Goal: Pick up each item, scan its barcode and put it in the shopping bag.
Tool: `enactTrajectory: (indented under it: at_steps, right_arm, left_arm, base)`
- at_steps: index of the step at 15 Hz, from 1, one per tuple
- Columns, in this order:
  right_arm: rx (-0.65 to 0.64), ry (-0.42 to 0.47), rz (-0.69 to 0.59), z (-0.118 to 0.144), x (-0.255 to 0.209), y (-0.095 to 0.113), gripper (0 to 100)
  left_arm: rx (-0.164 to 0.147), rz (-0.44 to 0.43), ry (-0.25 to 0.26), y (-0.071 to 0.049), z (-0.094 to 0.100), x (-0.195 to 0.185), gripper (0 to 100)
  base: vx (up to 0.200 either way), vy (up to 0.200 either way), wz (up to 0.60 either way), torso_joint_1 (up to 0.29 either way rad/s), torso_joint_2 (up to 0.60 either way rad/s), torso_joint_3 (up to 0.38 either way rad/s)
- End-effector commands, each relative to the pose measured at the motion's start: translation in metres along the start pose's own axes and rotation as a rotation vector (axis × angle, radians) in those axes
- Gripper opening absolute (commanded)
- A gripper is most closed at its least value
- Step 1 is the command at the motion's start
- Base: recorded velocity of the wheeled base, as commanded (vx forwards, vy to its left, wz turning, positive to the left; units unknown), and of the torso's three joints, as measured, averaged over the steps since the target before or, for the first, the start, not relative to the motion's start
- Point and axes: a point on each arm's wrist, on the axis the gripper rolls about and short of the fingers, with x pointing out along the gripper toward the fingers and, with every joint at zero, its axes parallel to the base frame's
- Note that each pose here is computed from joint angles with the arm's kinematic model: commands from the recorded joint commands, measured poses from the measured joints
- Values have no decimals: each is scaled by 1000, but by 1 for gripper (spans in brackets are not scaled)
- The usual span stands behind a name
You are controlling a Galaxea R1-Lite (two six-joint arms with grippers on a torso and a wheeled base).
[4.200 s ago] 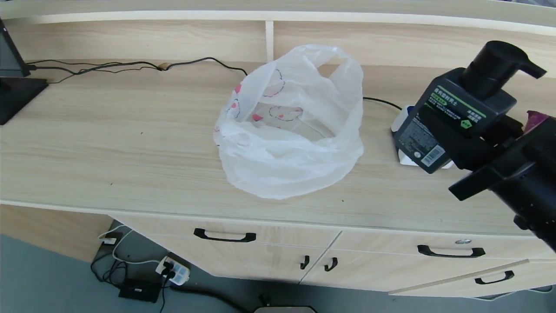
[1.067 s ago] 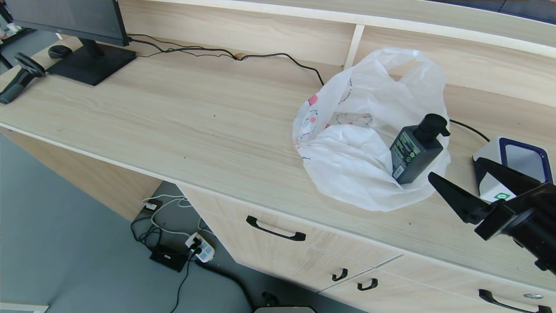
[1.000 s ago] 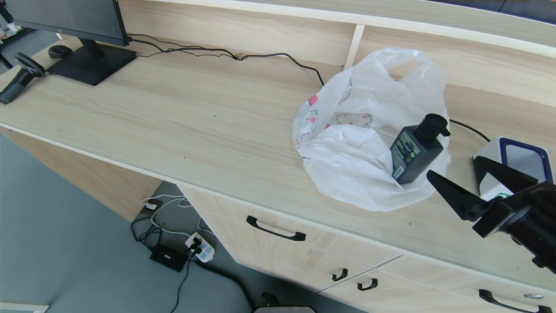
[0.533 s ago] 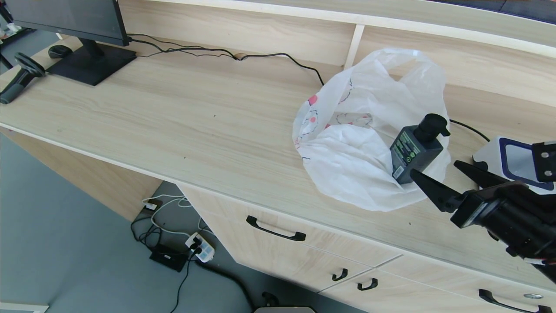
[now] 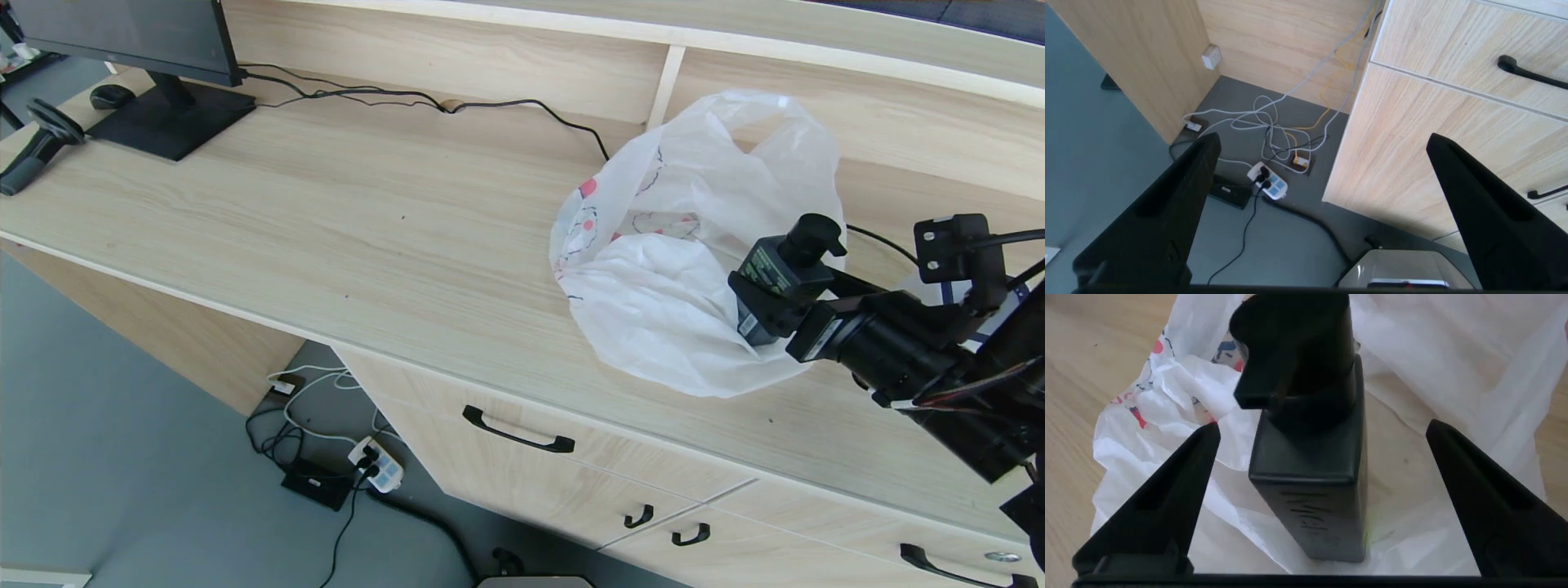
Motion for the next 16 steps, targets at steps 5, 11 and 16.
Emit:
enactTrajectory:
  at_steps: [5,11,16]
  right_arm:
    - [-8,16,-26,-10,15,-11,100]
    - [-20,2,-13,-6,16,-9,0]
    - [-23,-121,-7,17,25,-8,0]
  left_arm:
    - [1,0,2,0,0,0,100]
    - [-1,0,4,0,0,0,100]
    - [-1,0,4,0,0,0,100]
  base:
    - [0,0,0,0,0,0]
    - [0,0,0,0,0,0]
    - [0,0,0,0,0,0]
